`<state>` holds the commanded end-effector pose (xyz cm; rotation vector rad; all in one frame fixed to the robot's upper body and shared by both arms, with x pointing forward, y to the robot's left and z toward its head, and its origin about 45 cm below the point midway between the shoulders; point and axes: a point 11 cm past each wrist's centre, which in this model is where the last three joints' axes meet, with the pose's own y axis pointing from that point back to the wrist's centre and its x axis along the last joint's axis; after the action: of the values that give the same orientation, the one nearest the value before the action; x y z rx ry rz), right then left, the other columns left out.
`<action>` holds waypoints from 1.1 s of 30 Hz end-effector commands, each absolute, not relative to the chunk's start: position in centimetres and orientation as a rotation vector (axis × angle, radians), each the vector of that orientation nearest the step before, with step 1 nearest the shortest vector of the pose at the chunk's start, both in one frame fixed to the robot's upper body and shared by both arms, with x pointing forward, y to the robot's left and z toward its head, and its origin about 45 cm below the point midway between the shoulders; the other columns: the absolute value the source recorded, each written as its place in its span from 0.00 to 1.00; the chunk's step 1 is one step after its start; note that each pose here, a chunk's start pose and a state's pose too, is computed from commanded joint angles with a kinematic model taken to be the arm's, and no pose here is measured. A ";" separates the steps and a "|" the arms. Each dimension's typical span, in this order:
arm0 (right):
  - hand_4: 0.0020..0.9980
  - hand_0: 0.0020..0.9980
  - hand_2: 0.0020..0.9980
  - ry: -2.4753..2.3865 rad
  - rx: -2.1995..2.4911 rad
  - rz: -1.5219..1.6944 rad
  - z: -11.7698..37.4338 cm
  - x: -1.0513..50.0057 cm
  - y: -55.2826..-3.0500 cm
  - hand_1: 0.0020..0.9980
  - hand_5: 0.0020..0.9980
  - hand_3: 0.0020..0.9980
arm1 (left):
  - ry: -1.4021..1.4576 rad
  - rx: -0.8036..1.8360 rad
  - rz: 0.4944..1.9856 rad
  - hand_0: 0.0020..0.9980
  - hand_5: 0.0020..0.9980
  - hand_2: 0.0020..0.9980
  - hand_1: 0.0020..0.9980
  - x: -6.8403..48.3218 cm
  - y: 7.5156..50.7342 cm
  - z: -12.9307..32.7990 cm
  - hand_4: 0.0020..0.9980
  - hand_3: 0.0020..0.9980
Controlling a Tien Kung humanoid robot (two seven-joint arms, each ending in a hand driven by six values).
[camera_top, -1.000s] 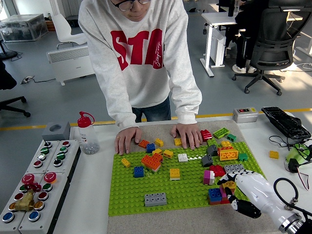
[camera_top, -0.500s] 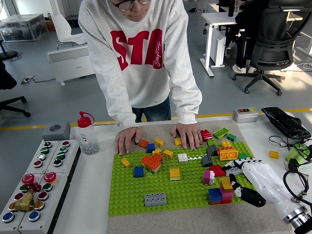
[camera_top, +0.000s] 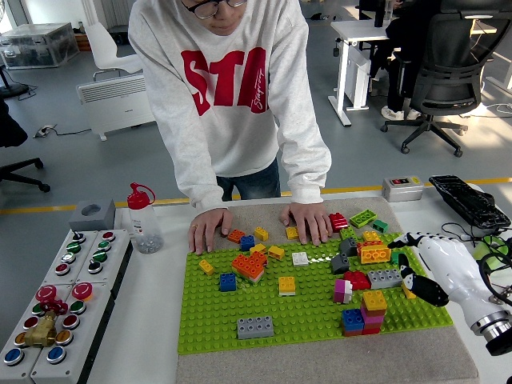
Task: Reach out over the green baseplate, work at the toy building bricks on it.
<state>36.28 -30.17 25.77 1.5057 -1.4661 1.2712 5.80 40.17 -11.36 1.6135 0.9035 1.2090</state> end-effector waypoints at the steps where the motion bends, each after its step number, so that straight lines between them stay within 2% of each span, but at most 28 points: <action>1: 0.33 0.64 0.67 -1.469 1.493 1.264 25.8 36.5 -30.4 0.67 0.11 0.66 | 0.904 1.614 1.209 0.68 1.00 0.65 0.69 5.8 40.2 -11.4 0.36 0.62; 11: 0.32 0.64 0.67 -1.549 1.426 1.266 26.6 37.0 -32.1 0.67 0.11 0.66 | 0.905 1.614 1.209 0.68 1.00 0.65 0.69 5.7 40.2 -11.4 0.36 0.62; 23: 0.34 0.67 0.66 -1.573 1.470 1.415 31.0 37.8 -29.1 0.67 0.12 0.64 | 0.911 1.622 1.199 0.68 1.00 0.66 0.69 5.3 40.1 -11.4 0.36 0.62; 24: 0.44 0.74 0.69 -1.558 1.486 1.428 31.3 37.8 -28.4 0.72 0.15 0.68 | 0.912 1.624 1.197 0.68 1.00 0.66 0.69 5.3 40.1 -11.4 0.36 0.62; 29: 0.44 0.74 0.69 -1.451 1.570 1.467 31.9 37.8 -24.5 0.72 0.15 0.68 | 0.916 1.630 1.191 0.68 1.00 0.66 0.69 5.1 40.1 -11.5 0.36 0.62; 30: 0.61 0.81 0.73 -1.431 1.585 1.470 31.9 37.9 -23.8 0.75 0.27 0.75 | 0.916 1.630 1.190 0.68 1.00 0.66 0.69 5.0 40.1 -11.5 0.36 0.62; 33: 0.61 0.81 0.73 -1.365 1.633 1.472 31.6 38.1 -21.6 0.75 0.27 0.75 | 0.916 1.632 1.188 0.68 1.00 0.66 0.69 5.0 40.1 -11.5 0.36 0.62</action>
<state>38.09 -21.60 31.65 1.6328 -1.3647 1.4722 4.98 40.10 -11.47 1.6318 0.9157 1.1882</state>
